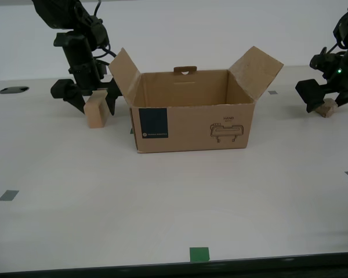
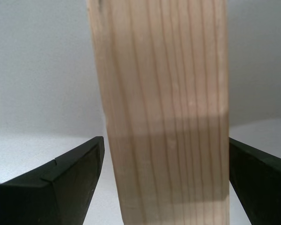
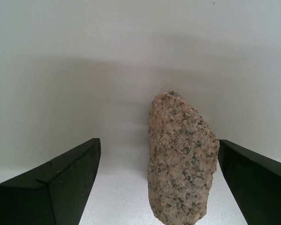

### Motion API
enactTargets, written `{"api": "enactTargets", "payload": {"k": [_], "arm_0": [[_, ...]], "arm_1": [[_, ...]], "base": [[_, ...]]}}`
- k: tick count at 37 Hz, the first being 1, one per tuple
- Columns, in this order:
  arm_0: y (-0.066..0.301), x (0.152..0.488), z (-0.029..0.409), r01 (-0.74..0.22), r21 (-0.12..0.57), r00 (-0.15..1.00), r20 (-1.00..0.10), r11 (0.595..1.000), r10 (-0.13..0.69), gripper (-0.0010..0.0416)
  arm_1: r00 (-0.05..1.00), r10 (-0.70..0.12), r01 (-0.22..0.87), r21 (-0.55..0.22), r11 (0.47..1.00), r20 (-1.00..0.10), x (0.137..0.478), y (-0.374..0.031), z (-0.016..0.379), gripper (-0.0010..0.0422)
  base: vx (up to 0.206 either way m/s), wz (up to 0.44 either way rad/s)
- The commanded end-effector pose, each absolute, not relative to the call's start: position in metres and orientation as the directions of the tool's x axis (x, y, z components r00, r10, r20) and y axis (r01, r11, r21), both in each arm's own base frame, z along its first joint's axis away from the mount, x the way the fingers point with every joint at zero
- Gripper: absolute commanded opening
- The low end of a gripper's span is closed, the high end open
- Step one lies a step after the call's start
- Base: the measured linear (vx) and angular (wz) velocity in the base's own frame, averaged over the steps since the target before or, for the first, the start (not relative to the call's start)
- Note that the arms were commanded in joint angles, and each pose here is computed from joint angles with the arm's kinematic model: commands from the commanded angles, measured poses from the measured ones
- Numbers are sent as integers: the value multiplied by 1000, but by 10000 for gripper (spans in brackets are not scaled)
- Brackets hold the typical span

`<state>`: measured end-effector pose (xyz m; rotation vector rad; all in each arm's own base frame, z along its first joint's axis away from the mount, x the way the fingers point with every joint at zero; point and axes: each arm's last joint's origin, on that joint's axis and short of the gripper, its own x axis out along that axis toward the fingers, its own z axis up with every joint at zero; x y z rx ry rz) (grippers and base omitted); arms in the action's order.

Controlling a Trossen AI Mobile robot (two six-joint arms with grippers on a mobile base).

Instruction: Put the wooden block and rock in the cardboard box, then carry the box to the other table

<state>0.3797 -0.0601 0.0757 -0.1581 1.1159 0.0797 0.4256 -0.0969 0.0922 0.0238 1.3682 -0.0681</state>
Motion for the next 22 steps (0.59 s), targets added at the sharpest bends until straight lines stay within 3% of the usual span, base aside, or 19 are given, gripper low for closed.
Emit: {"api": "enactTargets", "payload": {"k": [1,22], "arm_0": [[-60,380,75,-146,-89,447,-894,985,-15,335],[-60,381,76,-145,-92,458,-889,985,-16,269]], "arm_1": [[197,-36,61,-25,998,-980,425,-97,92,334],[196,-36,55,-26,998,-980,425,-97,92,334]], "base": [[0,0],[0,0]]}}
